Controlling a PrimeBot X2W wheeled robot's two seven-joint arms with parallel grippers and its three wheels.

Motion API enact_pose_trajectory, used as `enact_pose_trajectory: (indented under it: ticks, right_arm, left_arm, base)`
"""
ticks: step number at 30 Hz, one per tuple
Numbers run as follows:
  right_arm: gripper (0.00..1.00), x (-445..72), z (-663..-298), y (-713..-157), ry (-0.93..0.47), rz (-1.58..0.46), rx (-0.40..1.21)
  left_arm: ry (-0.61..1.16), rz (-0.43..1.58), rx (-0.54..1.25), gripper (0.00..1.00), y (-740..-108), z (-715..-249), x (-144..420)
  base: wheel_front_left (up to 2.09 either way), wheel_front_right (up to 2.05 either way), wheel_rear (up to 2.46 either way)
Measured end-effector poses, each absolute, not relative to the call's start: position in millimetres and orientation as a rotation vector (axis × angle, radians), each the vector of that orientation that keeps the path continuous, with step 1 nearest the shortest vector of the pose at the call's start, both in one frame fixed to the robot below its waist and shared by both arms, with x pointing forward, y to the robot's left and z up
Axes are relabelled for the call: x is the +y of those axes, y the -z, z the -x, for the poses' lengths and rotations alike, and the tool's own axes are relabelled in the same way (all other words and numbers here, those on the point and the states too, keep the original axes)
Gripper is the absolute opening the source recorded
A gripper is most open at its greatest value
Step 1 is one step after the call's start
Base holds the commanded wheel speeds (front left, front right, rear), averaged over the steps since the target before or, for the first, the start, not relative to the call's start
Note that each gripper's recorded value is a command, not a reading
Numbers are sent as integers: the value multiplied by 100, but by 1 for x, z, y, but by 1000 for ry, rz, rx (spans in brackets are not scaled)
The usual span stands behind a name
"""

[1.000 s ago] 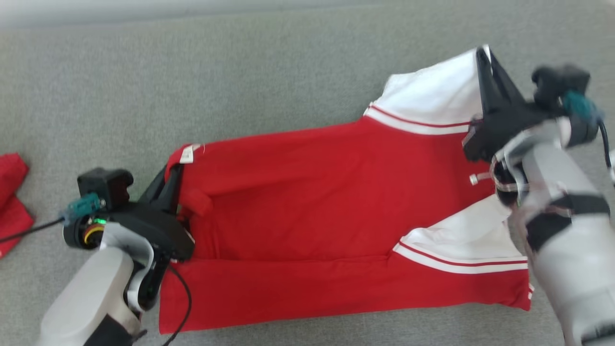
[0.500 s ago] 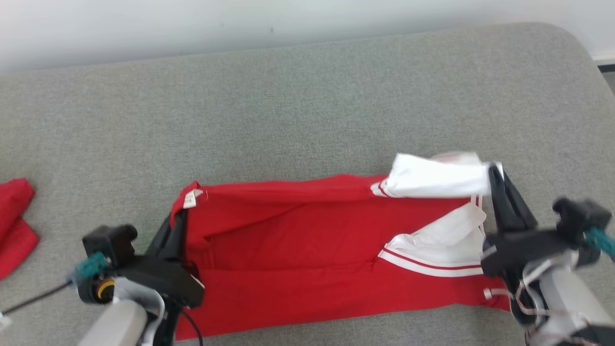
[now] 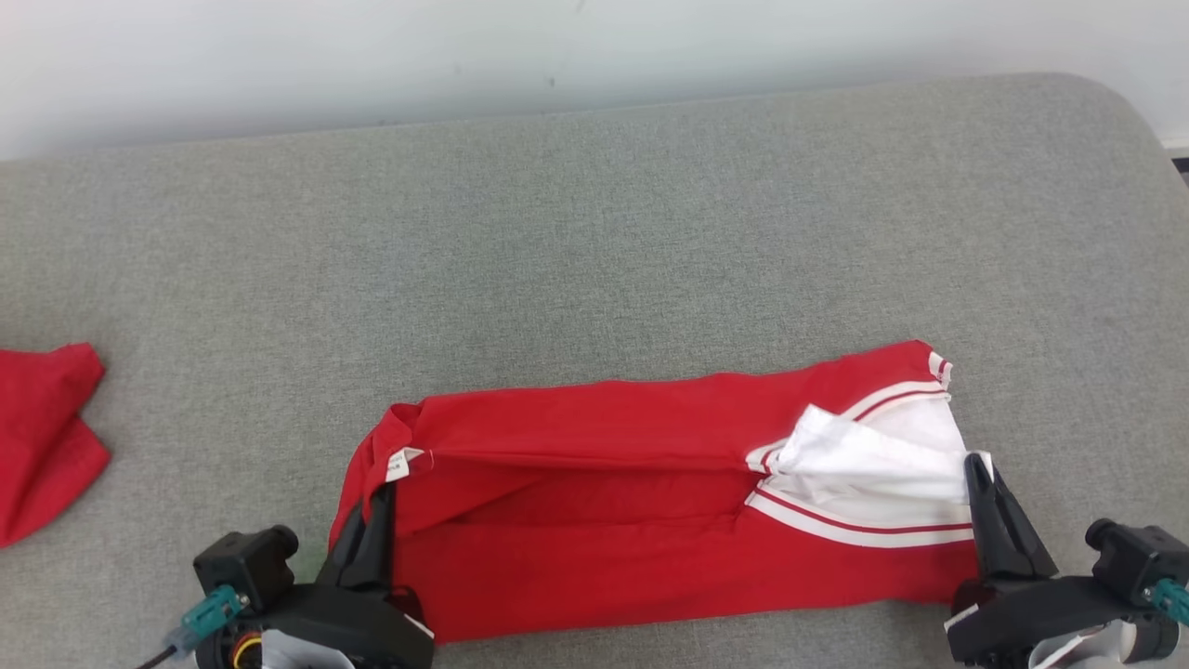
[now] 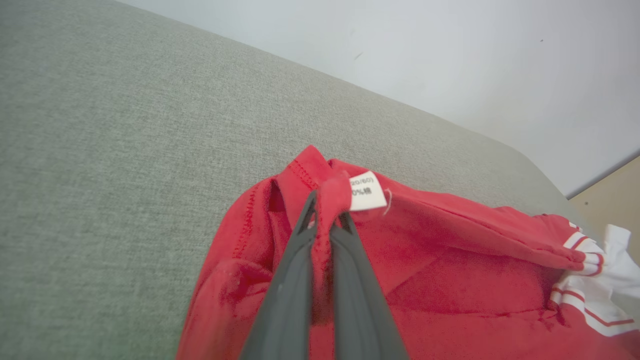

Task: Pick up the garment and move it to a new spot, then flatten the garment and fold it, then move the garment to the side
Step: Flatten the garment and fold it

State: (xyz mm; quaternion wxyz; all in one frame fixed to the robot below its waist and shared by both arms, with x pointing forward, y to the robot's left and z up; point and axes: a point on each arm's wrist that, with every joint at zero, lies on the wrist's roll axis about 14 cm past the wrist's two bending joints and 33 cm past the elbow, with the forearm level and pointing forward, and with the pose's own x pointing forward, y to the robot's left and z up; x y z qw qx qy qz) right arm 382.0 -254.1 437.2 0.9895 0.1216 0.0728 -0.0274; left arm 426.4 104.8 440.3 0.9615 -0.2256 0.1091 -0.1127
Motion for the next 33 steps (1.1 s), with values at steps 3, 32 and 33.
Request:
enact_pose_trajectory:
  ticks: [3,32,33]
  right_arm:
    - [0,-251,-378,-431,53,-240,173]
    - [100,-265,-411,-444,30,-106,277]
    - [100,-266,-411,-439,31,-102,298]
  left_arm:
    - [208,455,220,0,-438,-424,108]
    - [-60,134,-76,100,-503,-387,207]
    - [-59,127,-76,100,-503,-385,207]
  base:
    - [0,0,0]
    - [0,0,0]
    - [0,0,0]
